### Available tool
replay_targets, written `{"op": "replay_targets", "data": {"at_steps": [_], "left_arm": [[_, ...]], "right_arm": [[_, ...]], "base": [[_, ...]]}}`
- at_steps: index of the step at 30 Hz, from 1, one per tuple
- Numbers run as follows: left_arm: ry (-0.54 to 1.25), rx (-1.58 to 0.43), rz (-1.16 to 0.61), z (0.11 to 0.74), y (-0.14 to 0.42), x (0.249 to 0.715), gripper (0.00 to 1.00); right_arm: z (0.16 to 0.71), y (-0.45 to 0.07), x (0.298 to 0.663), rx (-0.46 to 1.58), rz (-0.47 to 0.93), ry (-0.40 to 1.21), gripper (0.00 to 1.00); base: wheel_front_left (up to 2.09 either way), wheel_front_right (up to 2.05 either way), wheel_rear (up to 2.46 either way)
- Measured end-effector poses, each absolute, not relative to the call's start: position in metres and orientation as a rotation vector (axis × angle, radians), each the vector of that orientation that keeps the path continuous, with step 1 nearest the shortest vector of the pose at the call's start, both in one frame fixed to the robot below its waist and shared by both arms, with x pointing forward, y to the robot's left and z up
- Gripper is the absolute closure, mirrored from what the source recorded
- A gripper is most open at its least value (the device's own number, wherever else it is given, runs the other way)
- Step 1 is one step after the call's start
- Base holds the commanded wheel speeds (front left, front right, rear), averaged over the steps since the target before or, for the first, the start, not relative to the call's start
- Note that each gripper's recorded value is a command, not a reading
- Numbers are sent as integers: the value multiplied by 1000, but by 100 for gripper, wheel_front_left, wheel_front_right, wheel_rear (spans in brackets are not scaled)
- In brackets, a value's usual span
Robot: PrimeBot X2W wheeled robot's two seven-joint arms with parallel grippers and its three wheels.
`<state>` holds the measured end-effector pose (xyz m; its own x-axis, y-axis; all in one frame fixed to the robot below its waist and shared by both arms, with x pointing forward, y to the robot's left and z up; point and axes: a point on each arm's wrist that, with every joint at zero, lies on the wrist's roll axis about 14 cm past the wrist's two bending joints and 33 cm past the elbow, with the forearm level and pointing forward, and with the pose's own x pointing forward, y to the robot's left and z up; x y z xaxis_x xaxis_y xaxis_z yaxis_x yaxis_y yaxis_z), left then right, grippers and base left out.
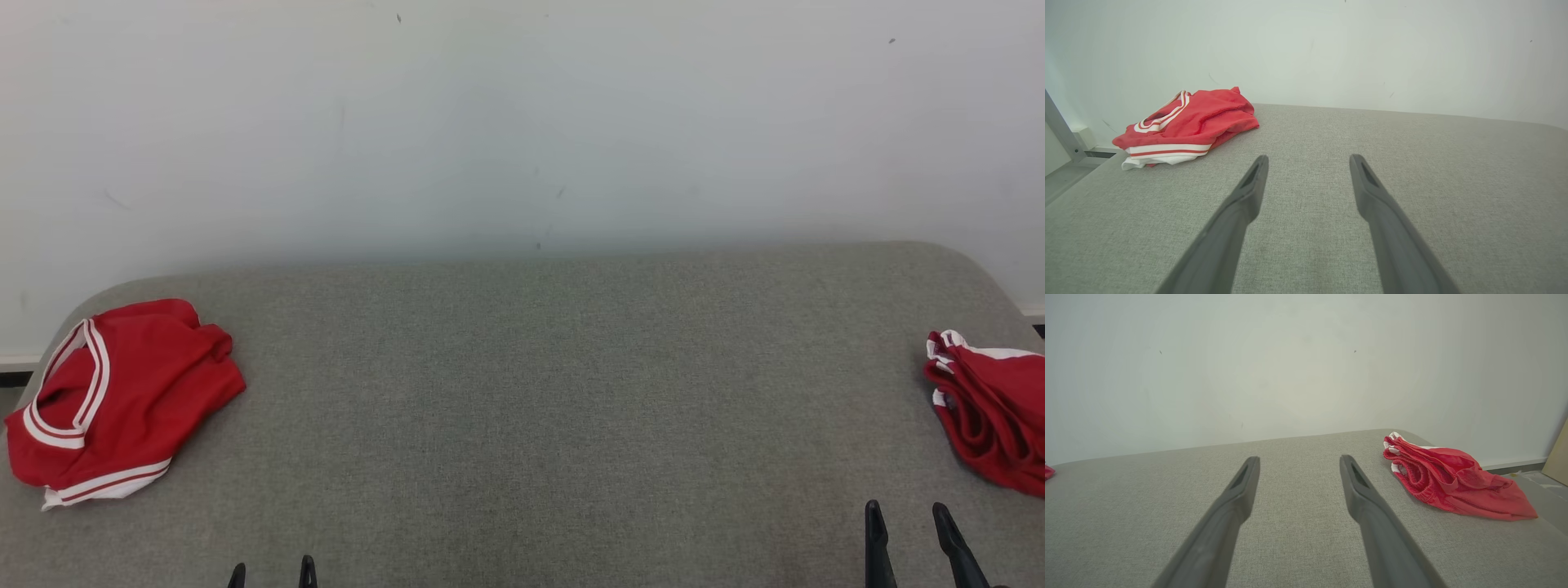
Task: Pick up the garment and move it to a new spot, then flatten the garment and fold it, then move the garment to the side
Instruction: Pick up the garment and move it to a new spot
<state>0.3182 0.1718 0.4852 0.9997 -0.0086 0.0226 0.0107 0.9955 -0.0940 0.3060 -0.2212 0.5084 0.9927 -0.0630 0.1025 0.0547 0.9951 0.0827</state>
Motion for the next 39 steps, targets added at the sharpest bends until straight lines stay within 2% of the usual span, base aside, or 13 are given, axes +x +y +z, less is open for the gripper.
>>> {"op": "replay_targets", "data": {"at_steps": [8, 14, 29, 39], "left_arm": [[-31, -93, 19, 487, 180, 317, 0], [-36, -78, 68, 487, 194, 307, 0], [-47, -59, 339, 484, 272, 245, 0], [-58, -49, 536, 485, 317, 193, 0]], "right_arm": [[508, -215, 311, 81, -40, -103, 0], [506, -195, 322, 85, 26, -90, 0], [507, -108, 354, 114, 298, -67, 0], [514, -31, 367, 128, 519, -70, 0]], "base": [[0, 0, 0], [0, 0, 0], [0, 0, 0], [0, 0, 0]]}}
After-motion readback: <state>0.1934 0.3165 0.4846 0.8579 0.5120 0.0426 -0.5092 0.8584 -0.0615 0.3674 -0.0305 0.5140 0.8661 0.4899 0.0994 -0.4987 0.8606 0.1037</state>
